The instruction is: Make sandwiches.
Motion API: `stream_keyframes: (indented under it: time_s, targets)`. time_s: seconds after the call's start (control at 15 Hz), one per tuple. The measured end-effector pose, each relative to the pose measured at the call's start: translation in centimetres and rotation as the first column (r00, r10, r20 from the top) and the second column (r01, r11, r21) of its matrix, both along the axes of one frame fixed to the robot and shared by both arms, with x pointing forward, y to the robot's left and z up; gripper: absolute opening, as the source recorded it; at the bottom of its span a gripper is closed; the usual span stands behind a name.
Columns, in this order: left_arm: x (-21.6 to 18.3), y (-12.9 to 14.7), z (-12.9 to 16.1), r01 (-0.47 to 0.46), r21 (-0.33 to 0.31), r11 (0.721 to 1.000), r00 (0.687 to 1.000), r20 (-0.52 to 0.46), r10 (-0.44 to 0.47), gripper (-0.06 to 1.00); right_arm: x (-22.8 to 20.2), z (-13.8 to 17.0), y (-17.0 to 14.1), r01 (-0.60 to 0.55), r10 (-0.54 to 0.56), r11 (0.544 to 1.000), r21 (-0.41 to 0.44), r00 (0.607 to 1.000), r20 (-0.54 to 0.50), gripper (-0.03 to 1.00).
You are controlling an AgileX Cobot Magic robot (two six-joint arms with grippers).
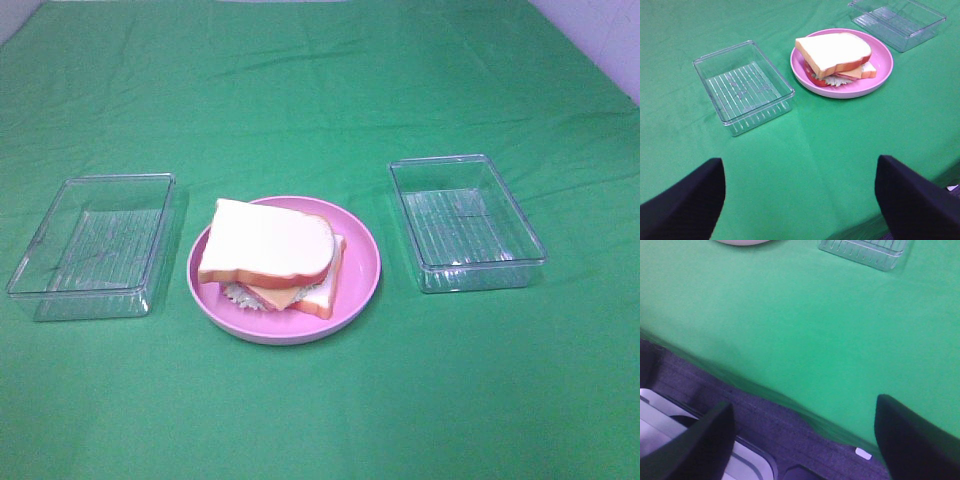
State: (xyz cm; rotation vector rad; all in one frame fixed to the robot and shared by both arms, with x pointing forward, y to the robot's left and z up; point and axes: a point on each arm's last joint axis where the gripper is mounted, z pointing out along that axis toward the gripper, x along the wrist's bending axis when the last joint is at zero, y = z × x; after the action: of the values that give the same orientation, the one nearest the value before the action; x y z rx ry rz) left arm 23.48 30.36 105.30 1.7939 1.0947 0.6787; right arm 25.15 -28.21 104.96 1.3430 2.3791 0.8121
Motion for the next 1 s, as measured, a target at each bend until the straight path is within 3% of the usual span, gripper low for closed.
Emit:
stream_keyframes:
  time_s: [0.2,0.8,1.0]
  targets:
    - [0.00,0.00,0.00,0.000,0.000,1.000,1.000,0.000,0.000,0.78,0.34,-0.45,0.06,0.010,-0.016,0.999,0.048,0.993,0.114,0.73]
    - [0.00,0.00,0.00,0.000,0.000,1.000,1.000,0.000,0.000,0.78,0.44,-0.40,-0.02,0.015,-0.020,0.999,0.041,0.992,0.127,0.73]
    - [-0.01,-0.01,0.00,-0.033,0.000,0.999,0.999,0.000,0.033,0.78,0.57,-0.40,-0.16,0.093,-0.098,0.995,0.041,0.987,0.127,0.73]
